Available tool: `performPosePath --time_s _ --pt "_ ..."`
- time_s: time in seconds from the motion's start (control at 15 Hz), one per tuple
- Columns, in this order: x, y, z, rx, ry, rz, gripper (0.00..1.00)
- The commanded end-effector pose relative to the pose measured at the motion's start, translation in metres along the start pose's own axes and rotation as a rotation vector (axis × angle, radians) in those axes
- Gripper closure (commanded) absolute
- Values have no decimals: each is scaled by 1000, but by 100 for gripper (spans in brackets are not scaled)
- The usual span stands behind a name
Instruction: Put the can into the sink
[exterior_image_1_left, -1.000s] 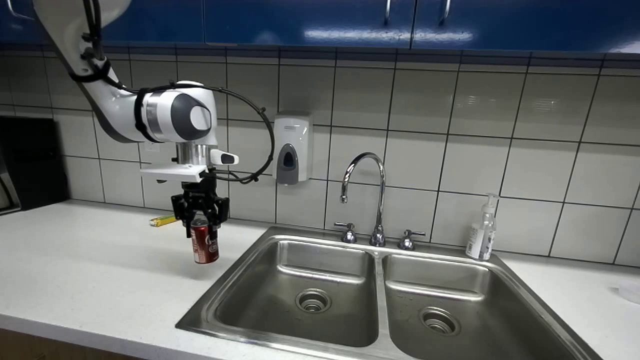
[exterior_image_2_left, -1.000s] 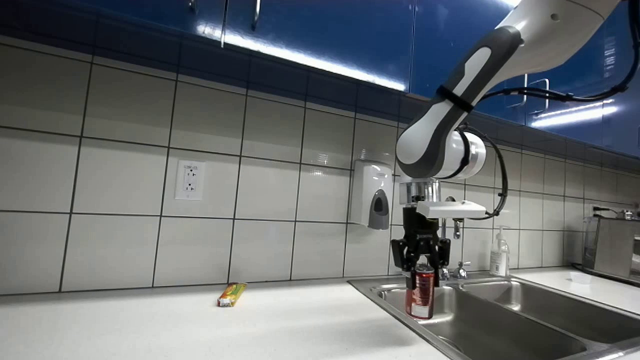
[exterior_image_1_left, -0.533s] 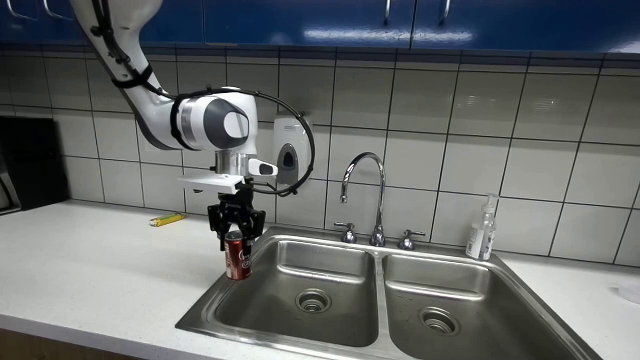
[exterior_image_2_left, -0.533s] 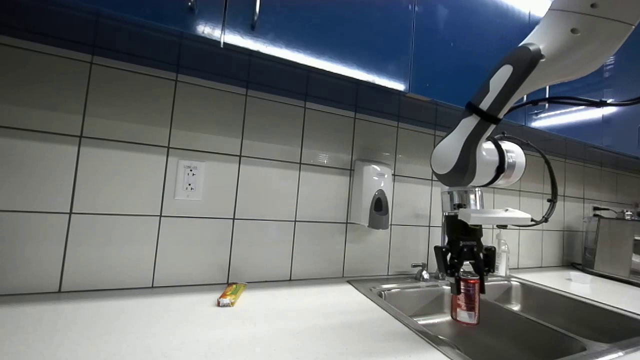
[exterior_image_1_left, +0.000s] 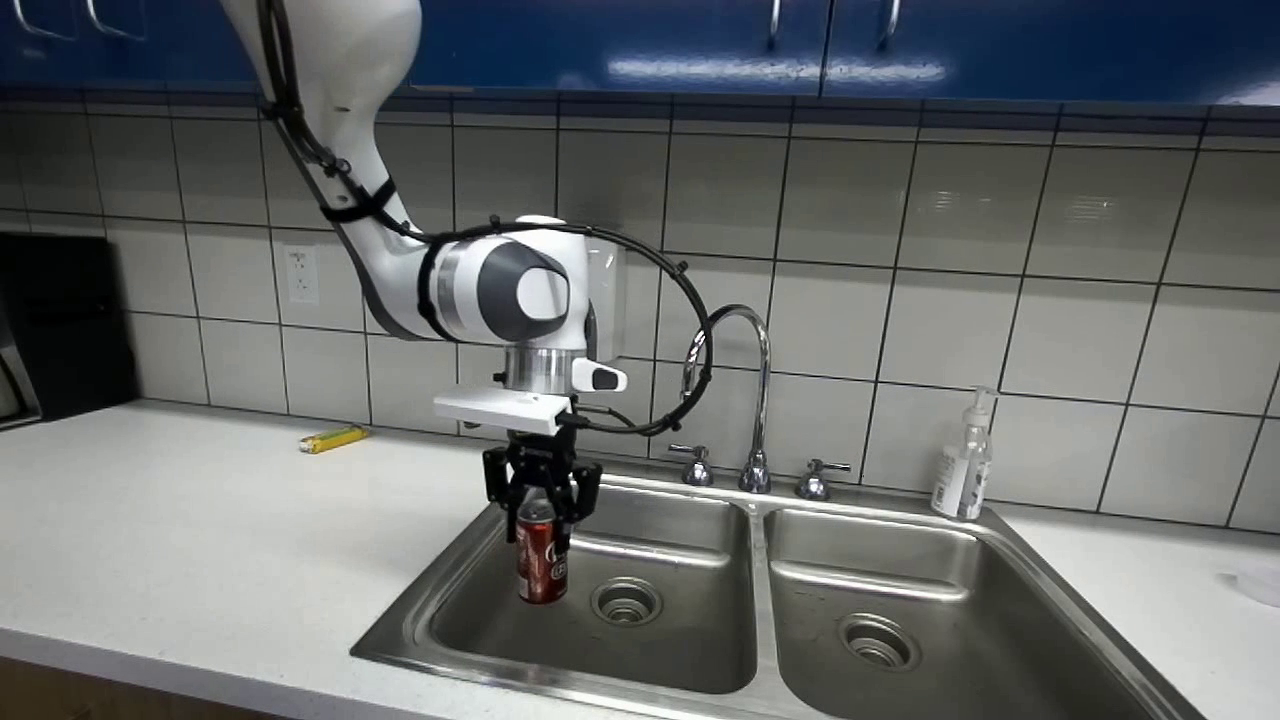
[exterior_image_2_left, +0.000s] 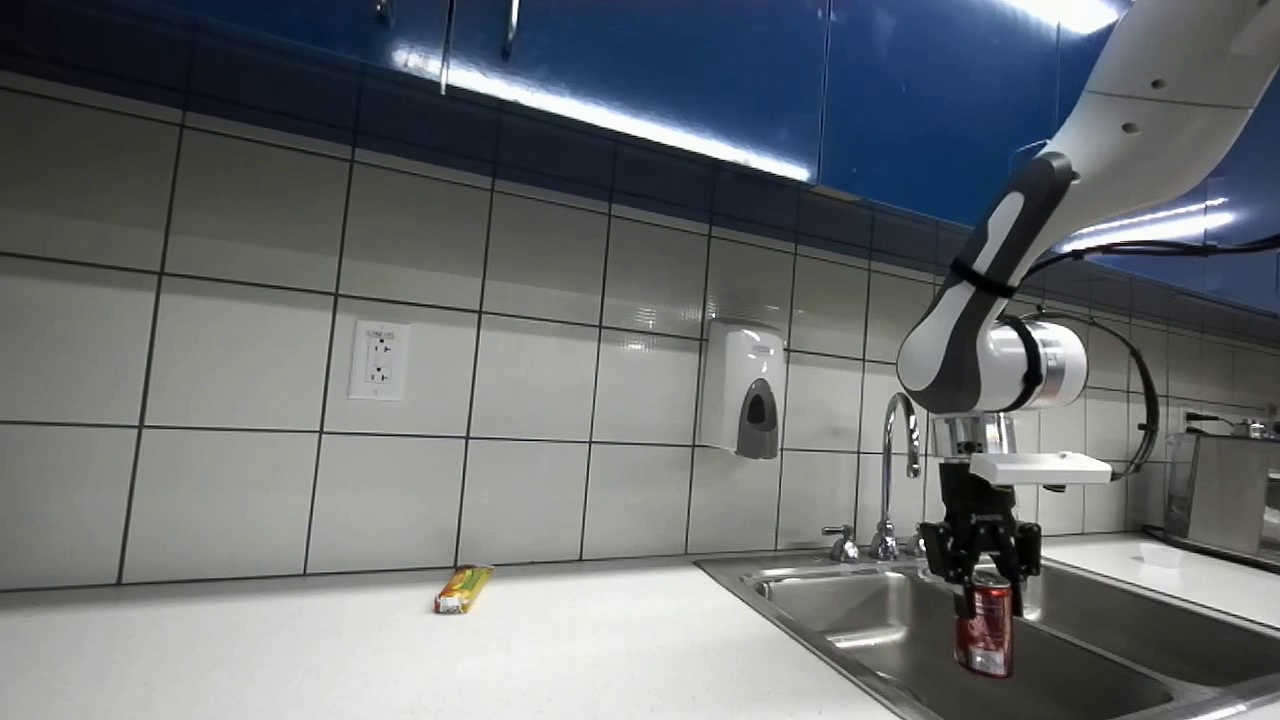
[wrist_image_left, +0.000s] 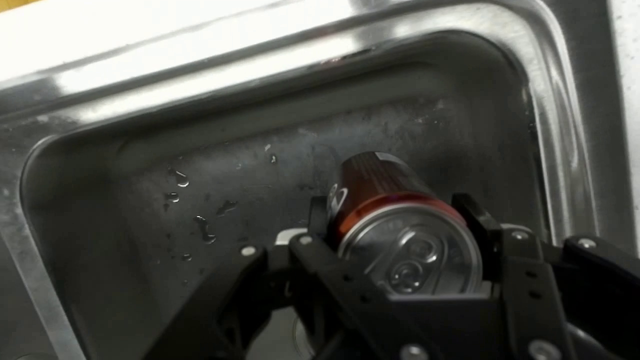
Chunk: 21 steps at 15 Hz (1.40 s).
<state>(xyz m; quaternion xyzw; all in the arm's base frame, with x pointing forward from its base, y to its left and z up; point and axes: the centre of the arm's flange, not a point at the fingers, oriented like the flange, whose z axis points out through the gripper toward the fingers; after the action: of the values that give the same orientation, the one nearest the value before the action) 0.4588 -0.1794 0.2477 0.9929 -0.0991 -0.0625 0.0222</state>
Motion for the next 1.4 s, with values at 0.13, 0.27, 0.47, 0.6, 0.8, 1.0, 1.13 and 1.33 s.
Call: performPosePath --time_s 0.13,0.27,0.47,0.6,0.8,1.0,1.13,1.33 --pt "53 28 44 16 -17 -47 62" --pt "66 32 64 22 -31 -59 62" --pt "84 37 92 38 -55 -70 62" --pt "94 41 109 47 -67 -78 62" --pt "105 42 125 54 -70 -87 62" --pt "111 34 124 56 -62 -99 62" --pt "113 27 118 59 -47 -108 62" --pt "115 19 114 66 -39 -117 62"
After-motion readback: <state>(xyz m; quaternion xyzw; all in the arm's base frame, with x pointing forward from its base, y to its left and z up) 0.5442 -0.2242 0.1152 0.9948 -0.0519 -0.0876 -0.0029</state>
